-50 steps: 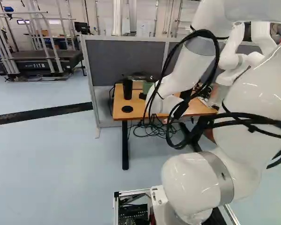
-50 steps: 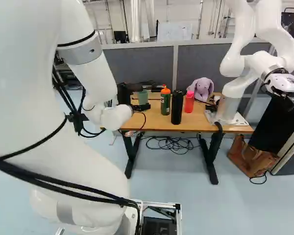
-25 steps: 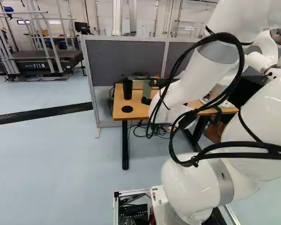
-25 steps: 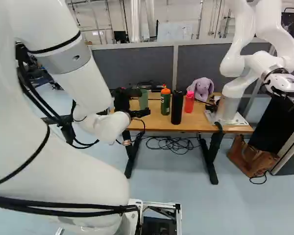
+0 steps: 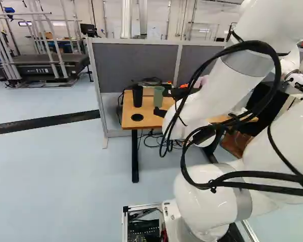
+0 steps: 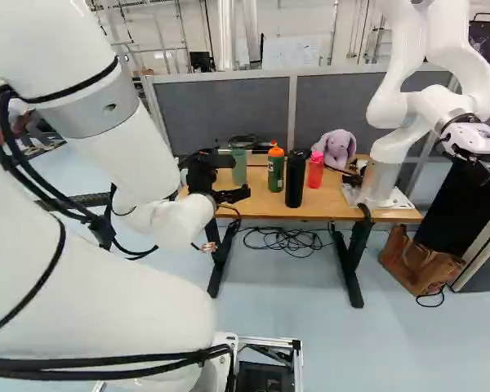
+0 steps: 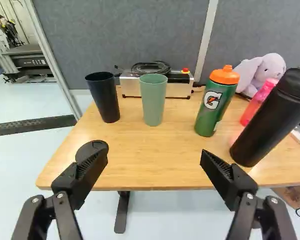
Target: Place the green cup on the table
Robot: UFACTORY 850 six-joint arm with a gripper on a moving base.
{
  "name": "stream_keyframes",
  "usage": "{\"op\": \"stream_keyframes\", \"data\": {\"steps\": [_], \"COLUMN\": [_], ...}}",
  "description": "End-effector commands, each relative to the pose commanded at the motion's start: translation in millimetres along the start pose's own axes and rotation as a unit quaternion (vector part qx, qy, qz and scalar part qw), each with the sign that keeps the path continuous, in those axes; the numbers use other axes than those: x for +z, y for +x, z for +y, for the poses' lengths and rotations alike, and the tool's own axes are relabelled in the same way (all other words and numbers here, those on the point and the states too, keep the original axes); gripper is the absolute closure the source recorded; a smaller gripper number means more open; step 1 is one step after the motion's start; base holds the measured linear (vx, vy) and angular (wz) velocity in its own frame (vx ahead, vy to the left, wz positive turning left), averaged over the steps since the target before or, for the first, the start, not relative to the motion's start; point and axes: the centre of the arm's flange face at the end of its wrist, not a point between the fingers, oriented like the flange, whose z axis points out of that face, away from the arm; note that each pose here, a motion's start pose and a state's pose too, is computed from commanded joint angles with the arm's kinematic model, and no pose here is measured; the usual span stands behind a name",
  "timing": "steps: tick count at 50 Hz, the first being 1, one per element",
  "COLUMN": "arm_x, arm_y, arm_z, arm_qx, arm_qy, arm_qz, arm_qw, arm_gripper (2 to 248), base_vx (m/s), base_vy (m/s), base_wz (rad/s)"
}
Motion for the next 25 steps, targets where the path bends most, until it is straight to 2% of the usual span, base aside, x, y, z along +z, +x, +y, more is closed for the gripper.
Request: {"op": "stream_keyframes", "data": {"steps": [25], "arm_x": [-2.2], "arm_y": [-1.4], "arm_z": [0.1], "arm_qx": [0.000], "arm_qy": [0.000], "arm_qz": [0.000], "arm_qw": [1.0000], "arm_gripper": [3], "base_vx": [0.000], "base_vy": [0.000], "base_wz": [0.000]}}
